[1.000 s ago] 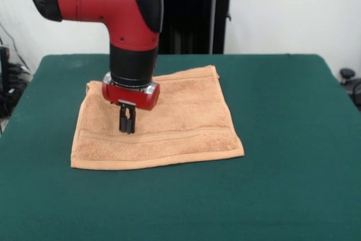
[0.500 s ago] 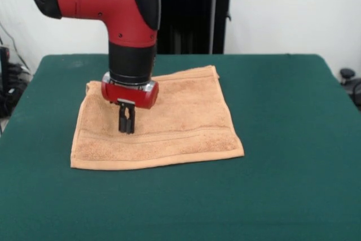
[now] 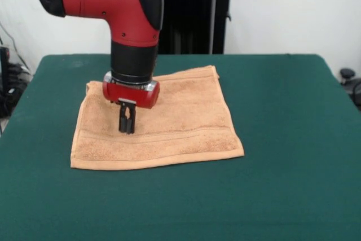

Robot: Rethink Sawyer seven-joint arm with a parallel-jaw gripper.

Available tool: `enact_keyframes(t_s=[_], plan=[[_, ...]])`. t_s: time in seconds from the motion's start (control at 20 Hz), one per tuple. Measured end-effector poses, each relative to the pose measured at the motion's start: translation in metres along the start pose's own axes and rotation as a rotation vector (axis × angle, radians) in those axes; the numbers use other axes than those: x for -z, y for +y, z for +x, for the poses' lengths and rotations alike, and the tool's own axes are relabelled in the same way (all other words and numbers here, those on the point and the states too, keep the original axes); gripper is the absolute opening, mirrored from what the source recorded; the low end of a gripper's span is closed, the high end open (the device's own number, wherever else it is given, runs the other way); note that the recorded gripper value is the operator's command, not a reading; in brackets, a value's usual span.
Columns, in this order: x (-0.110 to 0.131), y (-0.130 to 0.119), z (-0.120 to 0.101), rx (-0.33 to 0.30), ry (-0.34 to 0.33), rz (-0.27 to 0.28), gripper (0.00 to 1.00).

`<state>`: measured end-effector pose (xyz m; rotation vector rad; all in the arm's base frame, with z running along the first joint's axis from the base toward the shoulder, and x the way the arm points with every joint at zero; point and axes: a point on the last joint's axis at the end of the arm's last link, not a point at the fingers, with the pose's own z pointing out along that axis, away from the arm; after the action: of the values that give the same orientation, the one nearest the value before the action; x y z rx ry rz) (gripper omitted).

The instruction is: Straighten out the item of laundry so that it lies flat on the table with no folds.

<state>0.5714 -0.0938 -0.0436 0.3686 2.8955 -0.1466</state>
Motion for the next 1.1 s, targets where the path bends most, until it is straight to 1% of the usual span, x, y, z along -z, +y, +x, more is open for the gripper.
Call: enact_keyframes(t_s=[0.25, 0.7, 0.85, 0.9, 1.1], plan=[[-0.0006, 0.0019, -0.0012, -0.012, 0.004, 0.015, 0.0], [-0.0023, 0.0029, -0.004, -0.045, 0.012, 0.025, 0.0], [-0.0026, 0.0044, -0.005, -0.045, 0.016, 0.036, 0.0], [-0.003, 0.0063, -0.0068, -0.044, 0.023, 0.049, 0.0], [-0.0035, 0.0092, -0.0097, -0.046, 0.04, 0.071, 0.0]])
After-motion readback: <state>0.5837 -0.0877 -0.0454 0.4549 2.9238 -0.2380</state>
